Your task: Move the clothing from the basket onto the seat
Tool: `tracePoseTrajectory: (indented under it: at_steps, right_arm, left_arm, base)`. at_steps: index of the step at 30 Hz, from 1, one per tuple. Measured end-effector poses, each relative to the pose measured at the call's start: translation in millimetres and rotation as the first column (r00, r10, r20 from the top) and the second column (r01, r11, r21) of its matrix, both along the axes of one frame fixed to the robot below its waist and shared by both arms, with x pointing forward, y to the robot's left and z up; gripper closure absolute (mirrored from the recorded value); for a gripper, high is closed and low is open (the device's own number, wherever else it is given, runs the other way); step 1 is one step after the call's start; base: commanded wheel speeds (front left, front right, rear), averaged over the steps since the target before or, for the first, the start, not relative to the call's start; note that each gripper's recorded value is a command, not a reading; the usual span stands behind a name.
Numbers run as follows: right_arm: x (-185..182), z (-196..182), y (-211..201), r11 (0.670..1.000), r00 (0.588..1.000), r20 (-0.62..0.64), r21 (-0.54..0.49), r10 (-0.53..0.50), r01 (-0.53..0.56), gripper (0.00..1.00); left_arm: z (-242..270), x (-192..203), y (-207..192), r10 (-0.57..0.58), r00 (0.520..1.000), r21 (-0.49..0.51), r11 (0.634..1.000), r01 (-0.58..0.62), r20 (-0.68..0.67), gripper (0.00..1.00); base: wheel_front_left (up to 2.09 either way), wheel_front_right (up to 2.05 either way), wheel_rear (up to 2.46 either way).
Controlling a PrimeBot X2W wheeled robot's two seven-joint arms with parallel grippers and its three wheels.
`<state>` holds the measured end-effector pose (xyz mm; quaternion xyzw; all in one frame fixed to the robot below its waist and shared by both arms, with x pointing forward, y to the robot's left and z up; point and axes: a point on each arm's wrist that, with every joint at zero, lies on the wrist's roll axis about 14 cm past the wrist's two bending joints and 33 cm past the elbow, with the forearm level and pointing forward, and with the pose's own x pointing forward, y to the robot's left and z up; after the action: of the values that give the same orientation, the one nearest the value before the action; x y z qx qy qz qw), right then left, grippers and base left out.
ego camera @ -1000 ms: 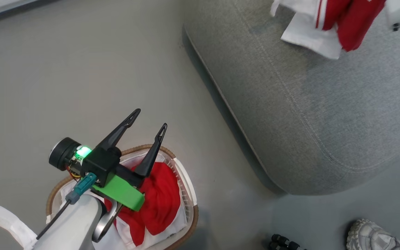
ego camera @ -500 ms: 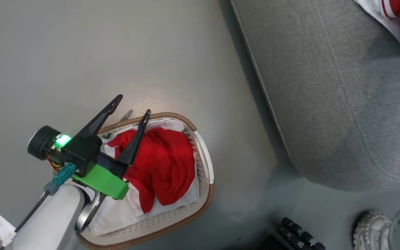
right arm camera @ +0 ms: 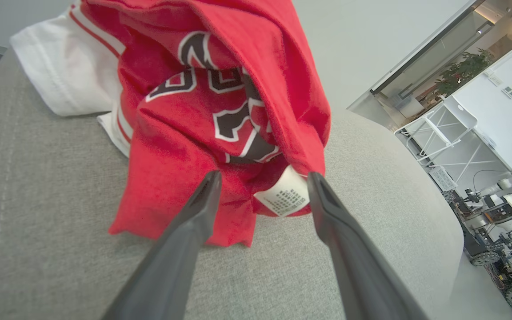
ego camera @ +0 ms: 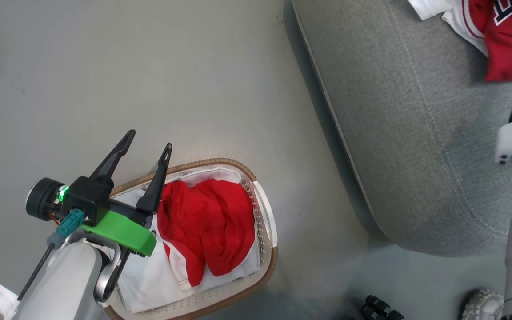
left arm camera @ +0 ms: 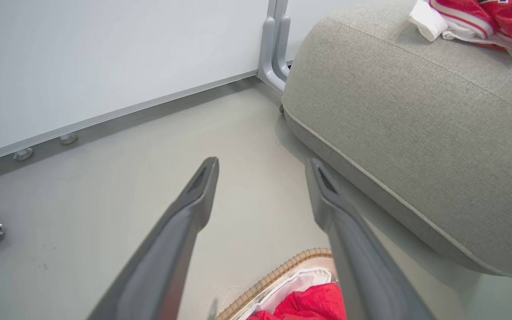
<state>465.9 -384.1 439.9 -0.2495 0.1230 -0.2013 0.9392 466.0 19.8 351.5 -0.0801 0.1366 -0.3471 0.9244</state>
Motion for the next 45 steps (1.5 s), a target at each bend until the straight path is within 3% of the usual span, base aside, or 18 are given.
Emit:
tracePoseTrajectory:
  at_steps: [3,9,16,26,29,39,45]
  right_arm:
    - [-7.7,-1.3,18.5,0.998,0.998,-0.011,0.013,0.058,-0.058,0.0]
    - [-10.7,19.7,60.9,0.98,0.981,0.093,0.089,0.17,-0.178,0.0]
    - [-2.9,32.6,122.5,0.919,0.933,0.197,0.2,0.301,-0.339,0.0]
    - [5.0,42.3,217.4,0.759,0.833,0.309,0.351,0.459,-0.548,0.0]
    - [1.5,44.7,234.5,0.726,0.813,0.326,0.37,0.483,-0.58,0.0]
    - [-32.1,31.9,260.1,0.664,0.803,0.315,0.452,0.506,-0.596,0.0]
    - [-47.7,36.3,265.9,0.649,0.794,0.327,0.458,0.513,-0.607,0.0]
  left_arm:
    - [12.8,-0.2,-0.1,0.024,1.0,-0.012,1.0,-0.024,0.018,0.0]
    - [34.0,-0.5,13.3,0.088,0.994,-0.003,0.996,-0.088,0.058,0.0]
    - [51.0,0.4,55.6,0.239,0.966,0.028,0.97,-0.243,0.096,0.0]
    - [61.0,-25.6,142.4,0.5,0.86,0.069,0.859,-0.507,0.099,0.0]
    - [65.8,-38.9,162.9,0.557,0.824,0.075,0.822,-0.565,0.108,0.0]
    - [78.8,-90.8,200.2,0.676,0.726,0.067,0.724,-0.686,0.123,0.0]
    - [86.3,-108.6,202.5,0.693,0.709,0.051,0.709,-0.703,0.135,0.0]
  base:
    - [0.0,0.0,0.0]
    - [0.0,0.0,0.0]
    - [0.0,0.0,0.0]
    - [0.0,0.0,0.0]
    - [0.0,0.0,0.0]
    - [0.0,0.0,0.0]
    - [0.0,0.0,0.0]
